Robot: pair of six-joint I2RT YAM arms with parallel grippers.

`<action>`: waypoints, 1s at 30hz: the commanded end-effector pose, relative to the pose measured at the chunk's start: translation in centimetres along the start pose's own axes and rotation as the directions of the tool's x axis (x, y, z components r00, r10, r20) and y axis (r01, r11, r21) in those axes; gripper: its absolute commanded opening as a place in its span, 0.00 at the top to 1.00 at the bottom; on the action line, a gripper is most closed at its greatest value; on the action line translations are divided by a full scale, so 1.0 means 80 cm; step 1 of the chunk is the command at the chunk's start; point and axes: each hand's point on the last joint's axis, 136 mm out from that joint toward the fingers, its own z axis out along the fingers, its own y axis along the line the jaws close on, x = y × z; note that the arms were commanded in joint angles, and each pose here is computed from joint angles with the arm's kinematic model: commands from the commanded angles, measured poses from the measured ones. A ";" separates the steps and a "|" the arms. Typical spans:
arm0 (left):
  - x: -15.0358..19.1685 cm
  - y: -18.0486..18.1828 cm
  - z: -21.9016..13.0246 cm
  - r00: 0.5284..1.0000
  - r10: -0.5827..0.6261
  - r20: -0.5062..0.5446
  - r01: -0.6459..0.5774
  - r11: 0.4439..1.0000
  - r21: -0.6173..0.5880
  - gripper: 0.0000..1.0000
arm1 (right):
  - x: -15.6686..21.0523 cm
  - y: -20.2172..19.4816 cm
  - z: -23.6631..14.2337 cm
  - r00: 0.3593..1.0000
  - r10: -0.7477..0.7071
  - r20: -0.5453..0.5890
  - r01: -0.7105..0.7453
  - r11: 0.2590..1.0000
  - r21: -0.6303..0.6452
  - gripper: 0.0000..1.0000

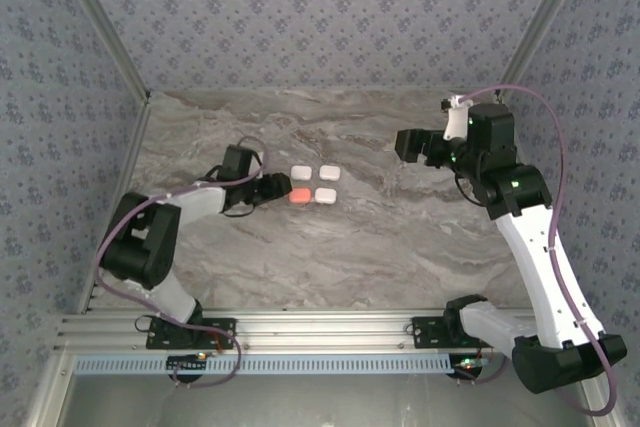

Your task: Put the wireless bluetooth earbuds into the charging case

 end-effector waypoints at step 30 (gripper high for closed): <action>-0.096 0.143 -0.171 0.687 0.573 0.447 -0.174 0.726 -0.665 0.12 | 0.182 -0.234 0.160 0.957 -0.211 0.197 0.129 0.923 0.364 0.00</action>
